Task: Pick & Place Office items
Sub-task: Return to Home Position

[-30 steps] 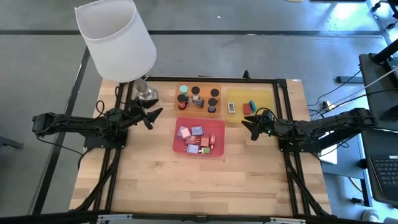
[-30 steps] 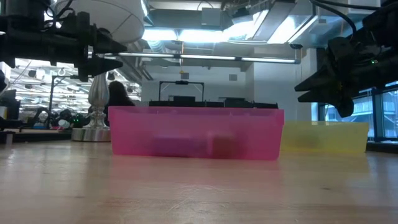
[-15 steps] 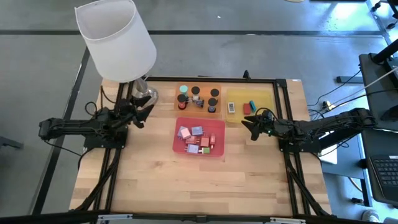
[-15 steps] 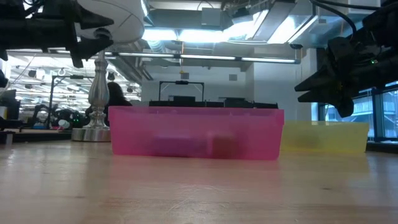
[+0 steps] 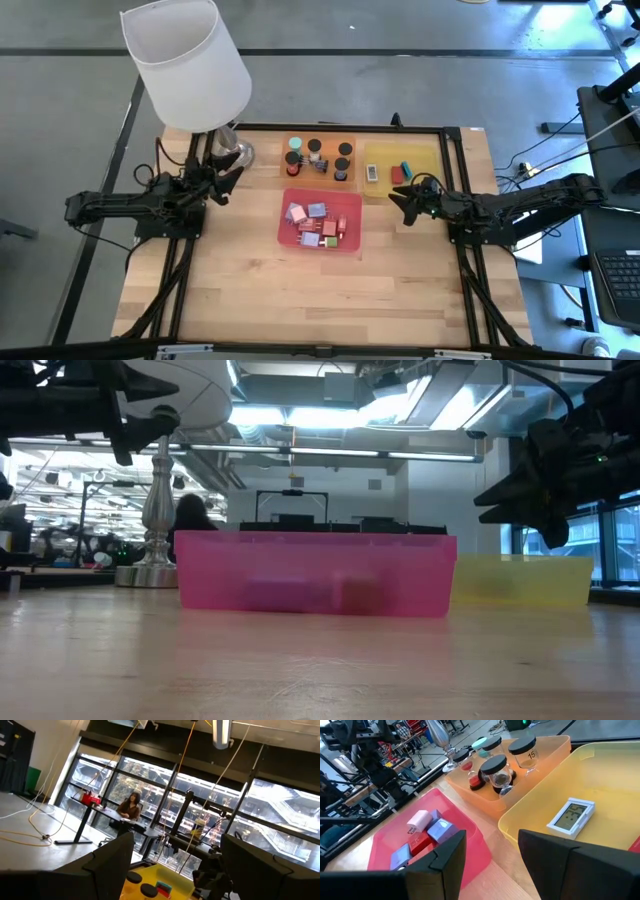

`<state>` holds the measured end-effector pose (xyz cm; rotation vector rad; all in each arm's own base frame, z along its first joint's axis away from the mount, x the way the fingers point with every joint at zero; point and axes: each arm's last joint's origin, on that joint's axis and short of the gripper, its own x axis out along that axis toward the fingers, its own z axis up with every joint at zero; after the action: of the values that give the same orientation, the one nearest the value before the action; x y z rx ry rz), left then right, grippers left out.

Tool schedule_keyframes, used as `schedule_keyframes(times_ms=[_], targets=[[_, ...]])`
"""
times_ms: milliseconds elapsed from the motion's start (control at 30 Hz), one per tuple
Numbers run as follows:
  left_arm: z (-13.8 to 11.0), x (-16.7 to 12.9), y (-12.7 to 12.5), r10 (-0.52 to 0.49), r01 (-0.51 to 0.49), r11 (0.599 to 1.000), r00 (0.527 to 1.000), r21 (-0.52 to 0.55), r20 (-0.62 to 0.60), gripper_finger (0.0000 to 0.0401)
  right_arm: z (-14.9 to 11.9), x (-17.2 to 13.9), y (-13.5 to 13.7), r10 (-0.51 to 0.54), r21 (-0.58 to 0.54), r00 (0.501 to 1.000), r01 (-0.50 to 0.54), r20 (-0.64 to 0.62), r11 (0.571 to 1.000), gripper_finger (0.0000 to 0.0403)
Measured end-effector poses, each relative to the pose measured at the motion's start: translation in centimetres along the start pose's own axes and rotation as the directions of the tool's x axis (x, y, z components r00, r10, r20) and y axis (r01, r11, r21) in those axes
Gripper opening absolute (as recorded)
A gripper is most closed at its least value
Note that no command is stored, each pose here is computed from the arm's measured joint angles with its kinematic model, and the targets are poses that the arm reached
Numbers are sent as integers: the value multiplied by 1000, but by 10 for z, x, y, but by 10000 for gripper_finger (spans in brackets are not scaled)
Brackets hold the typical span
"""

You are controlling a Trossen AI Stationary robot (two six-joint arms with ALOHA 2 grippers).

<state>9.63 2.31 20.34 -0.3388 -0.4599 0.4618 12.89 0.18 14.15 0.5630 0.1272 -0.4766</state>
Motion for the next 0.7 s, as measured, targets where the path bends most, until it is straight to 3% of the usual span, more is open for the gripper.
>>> schedule_keyframes(times_ms=[267, 700], targets=[[0, 0, 0, 0, 0, 1000, 1000, 0, 0, 294, 12, -8, 3, 66, 63, 994, -72, 89, 995, 183], [1, 0, 0, -1, 1, 1000, 1000, -2, 4, 294, 35, -29, 6, 184, 172, 940, -239, 289, 956, 183]])
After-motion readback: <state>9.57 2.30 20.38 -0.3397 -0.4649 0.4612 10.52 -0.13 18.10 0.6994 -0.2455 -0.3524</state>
